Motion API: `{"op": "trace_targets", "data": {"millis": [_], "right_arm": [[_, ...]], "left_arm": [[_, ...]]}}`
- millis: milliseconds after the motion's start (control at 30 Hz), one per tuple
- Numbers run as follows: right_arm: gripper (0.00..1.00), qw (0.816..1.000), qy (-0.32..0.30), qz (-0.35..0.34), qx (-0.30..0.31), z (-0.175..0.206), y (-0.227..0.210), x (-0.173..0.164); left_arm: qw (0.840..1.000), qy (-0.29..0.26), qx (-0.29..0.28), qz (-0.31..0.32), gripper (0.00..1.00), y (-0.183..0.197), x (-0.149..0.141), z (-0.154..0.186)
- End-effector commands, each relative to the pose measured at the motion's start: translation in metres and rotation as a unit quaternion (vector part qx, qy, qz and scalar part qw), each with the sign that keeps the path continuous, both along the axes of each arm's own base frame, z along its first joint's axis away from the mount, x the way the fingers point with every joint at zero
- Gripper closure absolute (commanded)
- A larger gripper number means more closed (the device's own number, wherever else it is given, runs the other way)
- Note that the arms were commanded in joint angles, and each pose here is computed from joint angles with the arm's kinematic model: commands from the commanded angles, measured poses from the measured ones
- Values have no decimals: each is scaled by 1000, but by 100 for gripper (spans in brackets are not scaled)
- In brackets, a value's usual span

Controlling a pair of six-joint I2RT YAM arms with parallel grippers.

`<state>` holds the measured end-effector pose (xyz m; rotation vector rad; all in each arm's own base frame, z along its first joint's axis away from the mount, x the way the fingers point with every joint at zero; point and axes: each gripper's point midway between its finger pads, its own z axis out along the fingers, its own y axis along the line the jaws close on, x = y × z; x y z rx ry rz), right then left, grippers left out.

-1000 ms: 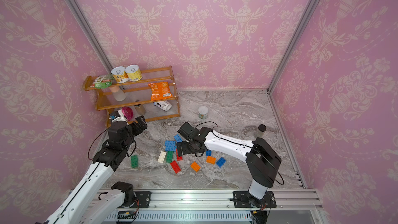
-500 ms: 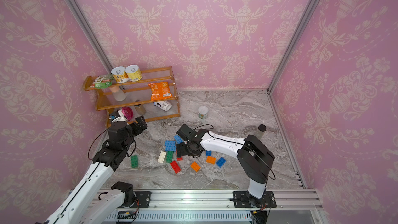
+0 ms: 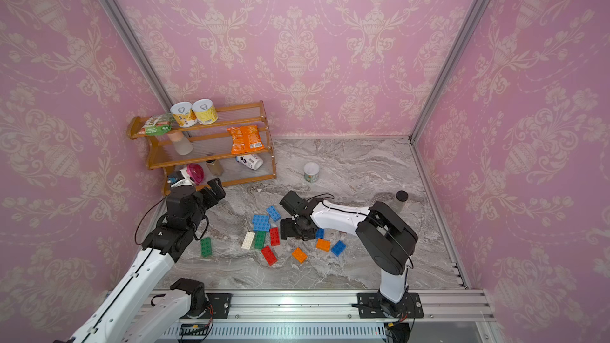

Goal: Assemble a rectangle with lego
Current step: Pick up the lego brick from the center of the board.

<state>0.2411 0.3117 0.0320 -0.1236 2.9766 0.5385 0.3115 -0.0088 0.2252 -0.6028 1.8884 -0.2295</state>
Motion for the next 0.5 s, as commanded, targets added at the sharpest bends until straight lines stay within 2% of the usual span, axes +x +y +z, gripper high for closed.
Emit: {"op": "trace_targets", "data": {"millis": [0,167,467], "right_arm": [[18,999,-7,-9,-38,-9,-16,12],[14,997,-35,-7,-67,2,-23,35],[11,999,-35,-5,-37,2,-2,50]], "left_arm": [[1000,5,4,4,1,1,1,-2],[1000,7,3,2,1,0,3,-5],[1000,13,7,3,1,0,5,-9]]}}
